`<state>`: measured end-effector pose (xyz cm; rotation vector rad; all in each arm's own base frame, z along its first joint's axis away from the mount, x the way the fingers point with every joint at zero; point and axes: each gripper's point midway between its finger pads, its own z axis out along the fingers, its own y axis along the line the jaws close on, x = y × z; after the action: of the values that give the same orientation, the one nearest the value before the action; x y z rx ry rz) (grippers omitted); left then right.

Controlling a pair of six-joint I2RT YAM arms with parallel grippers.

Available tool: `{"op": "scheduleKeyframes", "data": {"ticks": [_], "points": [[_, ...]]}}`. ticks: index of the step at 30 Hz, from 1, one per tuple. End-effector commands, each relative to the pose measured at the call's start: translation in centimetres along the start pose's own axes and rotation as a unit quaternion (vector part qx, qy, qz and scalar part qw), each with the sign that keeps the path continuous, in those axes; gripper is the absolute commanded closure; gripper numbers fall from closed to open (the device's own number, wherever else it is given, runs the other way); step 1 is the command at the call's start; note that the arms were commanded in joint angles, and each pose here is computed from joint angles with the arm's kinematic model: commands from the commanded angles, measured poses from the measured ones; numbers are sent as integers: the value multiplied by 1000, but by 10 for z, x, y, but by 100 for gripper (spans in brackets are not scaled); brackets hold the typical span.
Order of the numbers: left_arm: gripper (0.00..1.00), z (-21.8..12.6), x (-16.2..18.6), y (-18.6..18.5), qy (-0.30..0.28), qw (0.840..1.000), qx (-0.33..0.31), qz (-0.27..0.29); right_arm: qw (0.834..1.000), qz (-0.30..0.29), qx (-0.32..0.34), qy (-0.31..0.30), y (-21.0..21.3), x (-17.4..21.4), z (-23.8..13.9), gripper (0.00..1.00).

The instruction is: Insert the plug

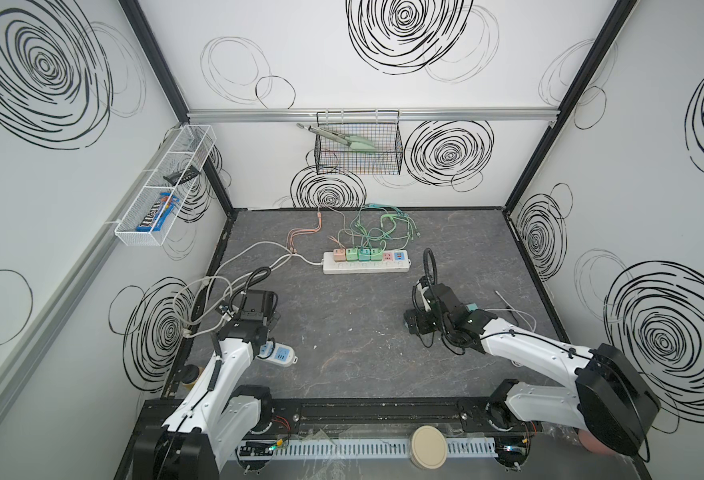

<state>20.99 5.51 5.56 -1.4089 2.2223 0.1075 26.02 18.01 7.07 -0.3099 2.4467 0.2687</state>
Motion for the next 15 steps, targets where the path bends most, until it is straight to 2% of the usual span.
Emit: {"op": "scheduleKeyframes", "data": {"ticks": [1,2,4,6,10,11,15], "points": [[1,10,21,17,49,998,-35,-14,1000,-3,10,-19,-1,-15,-3,3],[1,13,25,19,56,998,-34,-14,1000,-1,10,-21,-2,-15,-3,3],[8,18,35,20,73,997,-26,-14,1000,0,12,-24,-2,-16,-4,3],[9,22,45,18,90,996,-12,-14,1000,1,15,-28,-3,-18,-5,3],[40,22,60,1,120,992,39,0,999,5,16,-44,-4,-25,-11,3],[44,20,65,-3,124,991,47,6,999,6,14,-50,-4,-28,-13,3],[37,14,74,-15,125,990,53,29,998,5,15,-60,-5,-32,-15,3]]}}
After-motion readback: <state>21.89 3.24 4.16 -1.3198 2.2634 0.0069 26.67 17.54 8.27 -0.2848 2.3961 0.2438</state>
